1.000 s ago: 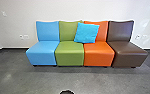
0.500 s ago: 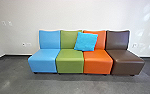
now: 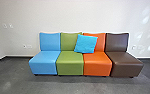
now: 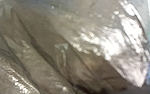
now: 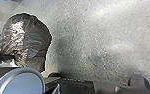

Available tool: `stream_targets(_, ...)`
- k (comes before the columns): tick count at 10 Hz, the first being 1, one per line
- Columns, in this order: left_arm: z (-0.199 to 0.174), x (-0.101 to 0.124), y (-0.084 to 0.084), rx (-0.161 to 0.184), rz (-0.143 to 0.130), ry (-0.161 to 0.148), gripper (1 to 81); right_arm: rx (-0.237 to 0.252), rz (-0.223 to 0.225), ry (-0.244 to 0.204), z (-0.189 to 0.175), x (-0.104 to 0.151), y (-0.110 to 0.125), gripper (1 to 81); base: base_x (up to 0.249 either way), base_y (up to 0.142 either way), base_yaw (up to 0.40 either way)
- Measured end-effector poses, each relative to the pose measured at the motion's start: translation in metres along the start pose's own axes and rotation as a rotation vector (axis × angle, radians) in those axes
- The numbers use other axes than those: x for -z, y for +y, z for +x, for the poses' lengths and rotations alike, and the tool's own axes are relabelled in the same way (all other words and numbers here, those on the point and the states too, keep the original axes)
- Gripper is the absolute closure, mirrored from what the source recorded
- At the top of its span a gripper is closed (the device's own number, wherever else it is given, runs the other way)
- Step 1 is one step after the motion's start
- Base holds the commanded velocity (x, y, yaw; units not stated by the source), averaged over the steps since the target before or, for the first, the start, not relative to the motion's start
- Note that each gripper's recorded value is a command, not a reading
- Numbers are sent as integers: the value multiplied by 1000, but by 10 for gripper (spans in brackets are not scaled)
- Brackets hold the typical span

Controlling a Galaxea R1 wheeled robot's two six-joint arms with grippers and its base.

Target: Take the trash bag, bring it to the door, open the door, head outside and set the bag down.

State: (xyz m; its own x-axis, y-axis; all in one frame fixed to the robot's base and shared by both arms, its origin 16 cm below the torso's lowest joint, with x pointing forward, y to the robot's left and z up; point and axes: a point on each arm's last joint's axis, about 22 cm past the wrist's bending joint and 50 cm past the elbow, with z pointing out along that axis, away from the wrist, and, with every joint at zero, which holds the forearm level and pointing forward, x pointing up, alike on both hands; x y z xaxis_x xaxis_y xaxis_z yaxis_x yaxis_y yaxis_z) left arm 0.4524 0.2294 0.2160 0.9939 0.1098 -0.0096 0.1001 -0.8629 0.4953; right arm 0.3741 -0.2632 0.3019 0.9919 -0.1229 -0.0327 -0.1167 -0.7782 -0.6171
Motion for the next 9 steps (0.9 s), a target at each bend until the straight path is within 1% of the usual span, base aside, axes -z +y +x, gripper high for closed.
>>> stream_targets(1, -17, 5, -8, 0, 15, -22, 811, -15, -2, -3, -12, 4, 0, 10, 0, 0, 0)
stream_targets(3, -58, 12, -12, 5, 24, -76, 811, -48, 3, -38, -48, 4, -7, 10, 0, 0, 0)
stream_targets(4, -77, 17, -15, 11, 32, -101, 811, -61, -7, -43, -58, 9, -6, 10, 0, 0, 0)
stream_targets(5, -87, 24, -20, 20, 48, -115, 811, -68, -22, -47, -64, 17, -3, 10, 0, 0, 0)
stream_targets(6, -91, 32, -23, 25, 61, -116, 811, -74, -30, -53, -71, 21, -4, 10, 0, 0, 0)
stream_targets(8, -103, 42, -13, 25, 56, -128, 811, -74, -15, -79, -91, 22, -20, 10, 0, 0, 0)
stream_targets(9, -109, 48, -5, 14, 49, -129, 811, -63, -10, -72, -92, 26, -29, 10, 0, 0, 0)
